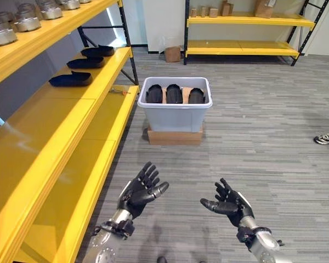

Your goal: Move parts from the plastic box to the shelf.

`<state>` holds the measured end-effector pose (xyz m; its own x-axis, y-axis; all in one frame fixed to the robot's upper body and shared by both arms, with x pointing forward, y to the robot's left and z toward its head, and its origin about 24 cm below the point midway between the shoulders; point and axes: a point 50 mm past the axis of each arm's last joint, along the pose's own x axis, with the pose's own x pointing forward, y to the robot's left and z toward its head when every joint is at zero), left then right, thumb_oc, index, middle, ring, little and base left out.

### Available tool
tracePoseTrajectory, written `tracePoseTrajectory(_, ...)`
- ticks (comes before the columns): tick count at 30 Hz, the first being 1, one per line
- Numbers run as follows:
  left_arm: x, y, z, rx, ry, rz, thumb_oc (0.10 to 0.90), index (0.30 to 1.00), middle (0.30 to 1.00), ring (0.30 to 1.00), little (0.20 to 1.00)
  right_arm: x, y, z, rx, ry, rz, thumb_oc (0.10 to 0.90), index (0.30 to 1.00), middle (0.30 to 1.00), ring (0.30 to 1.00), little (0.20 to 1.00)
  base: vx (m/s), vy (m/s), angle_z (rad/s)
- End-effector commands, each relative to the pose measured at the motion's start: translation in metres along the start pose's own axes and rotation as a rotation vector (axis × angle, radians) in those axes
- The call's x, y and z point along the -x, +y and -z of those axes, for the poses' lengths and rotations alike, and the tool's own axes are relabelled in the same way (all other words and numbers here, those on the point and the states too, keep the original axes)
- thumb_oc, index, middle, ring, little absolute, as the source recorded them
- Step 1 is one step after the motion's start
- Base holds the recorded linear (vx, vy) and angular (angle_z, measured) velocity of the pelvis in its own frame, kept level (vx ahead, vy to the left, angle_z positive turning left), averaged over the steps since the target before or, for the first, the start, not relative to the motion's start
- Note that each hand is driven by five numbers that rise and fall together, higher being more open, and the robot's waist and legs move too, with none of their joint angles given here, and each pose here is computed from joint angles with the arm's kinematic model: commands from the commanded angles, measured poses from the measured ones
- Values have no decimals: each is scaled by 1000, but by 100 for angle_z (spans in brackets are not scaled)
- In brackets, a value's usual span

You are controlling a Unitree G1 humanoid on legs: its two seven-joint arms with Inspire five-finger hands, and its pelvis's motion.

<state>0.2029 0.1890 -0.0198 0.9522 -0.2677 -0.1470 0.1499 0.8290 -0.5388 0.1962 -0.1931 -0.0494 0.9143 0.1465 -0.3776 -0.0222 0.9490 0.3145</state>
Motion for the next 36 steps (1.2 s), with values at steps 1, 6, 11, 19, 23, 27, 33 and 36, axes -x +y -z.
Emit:
tracePoseTrajectory(1,-25,-17,-47,-85,-173,129,900,1000,1000,1000,1000,-18,23,-66,32,-319,-112,900,1000,1000,1000,1000,0,0,0)
tracePoseTrajectory(6,-29,-19,-50,-53,-181,124,900,1000,1000,1000,1000,-20,27,-69,46,-329,-118,900,1000,1000,1000,1000,-5,-2,1)
tracePoseTrajectory(11,-32,-20,-49,-42,-176,134,900,1000,1000,1000,1000,-23,29,-73,56,-345,-127,900,1000,1000,1000,1000,-21,2,4)
tracePoseTrajectory(19,-32,-19,-51,-46,-186,120,900,1000,1000,1000,1000,-23,31,-72,87,-319,-160,900,1000,1000,1000,1000,2,12,5)
tracePoseTrajectory(23,-33,-22,-47,-47,-165,131,900,1000,1000,1000,1000,-24,31,-72,97,-308,-165,900,1000,1000,1000,1000,-4,30,3)
tracePoseTrajectory(27,-31,-22,-46,-50,-159,128,900,1000,1000,1000,1000,-23,33,-71,132,-297,-202,900,1000,1000,1000,1000,8,47,0)
tracePoseTrajectory(33,-30,-17,-42,-54,-144,117,900,1000,1000,1000,1000,-23,29,-73,129,-300,-181,900,1000,1000,1000,1000,32,89,0)
tracePoseTrajectory(36,-29,-13,-37,16,-129,97,900,1000,1000,1000,1000,-21,28,-76,134,-316,-168,900,1000,1000,1000,1000,46,136,0)
